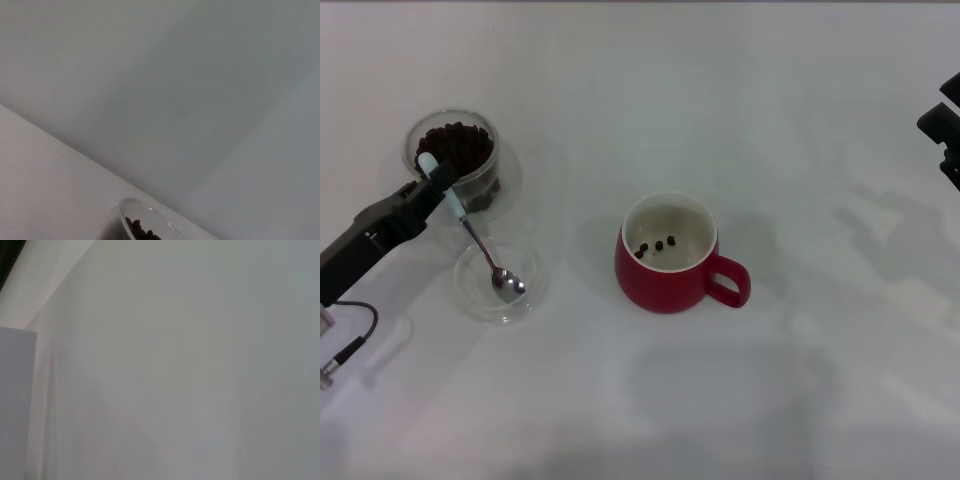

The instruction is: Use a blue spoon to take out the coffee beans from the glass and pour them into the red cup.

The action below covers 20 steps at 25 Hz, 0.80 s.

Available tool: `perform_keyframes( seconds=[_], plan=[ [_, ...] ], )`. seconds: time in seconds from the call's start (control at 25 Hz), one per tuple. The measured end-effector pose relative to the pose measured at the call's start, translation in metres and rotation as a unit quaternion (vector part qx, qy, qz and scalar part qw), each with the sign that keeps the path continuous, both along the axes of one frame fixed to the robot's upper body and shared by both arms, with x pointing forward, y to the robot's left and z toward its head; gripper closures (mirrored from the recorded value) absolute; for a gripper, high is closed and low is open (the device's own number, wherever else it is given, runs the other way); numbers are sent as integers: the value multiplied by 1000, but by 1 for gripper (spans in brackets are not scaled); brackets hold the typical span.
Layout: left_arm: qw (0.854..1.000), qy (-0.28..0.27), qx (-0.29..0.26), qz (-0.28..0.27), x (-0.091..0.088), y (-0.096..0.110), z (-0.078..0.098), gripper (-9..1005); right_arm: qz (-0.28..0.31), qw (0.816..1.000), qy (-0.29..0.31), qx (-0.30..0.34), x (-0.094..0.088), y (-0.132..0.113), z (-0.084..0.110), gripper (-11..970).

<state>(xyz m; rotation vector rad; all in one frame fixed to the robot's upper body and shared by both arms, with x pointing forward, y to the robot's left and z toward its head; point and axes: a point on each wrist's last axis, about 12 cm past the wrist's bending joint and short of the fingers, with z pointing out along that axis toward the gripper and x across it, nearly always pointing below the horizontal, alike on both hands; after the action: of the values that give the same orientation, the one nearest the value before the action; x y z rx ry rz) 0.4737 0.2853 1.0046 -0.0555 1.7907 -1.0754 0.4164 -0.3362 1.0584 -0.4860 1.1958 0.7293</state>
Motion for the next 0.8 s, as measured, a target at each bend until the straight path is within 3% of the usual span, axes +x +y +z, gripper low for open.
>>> perform_keyframes(
  seconds=[0.6,0.8],
  plan=[
    [1000,4,-9,5,-11,4,-3,777,3,1000,1,-2,-1,-1,0,510],
    [1000,-29,-11,-1,-18,12,5,726,6,1000,0,-3,-3,-1,0,510]
  ],
)
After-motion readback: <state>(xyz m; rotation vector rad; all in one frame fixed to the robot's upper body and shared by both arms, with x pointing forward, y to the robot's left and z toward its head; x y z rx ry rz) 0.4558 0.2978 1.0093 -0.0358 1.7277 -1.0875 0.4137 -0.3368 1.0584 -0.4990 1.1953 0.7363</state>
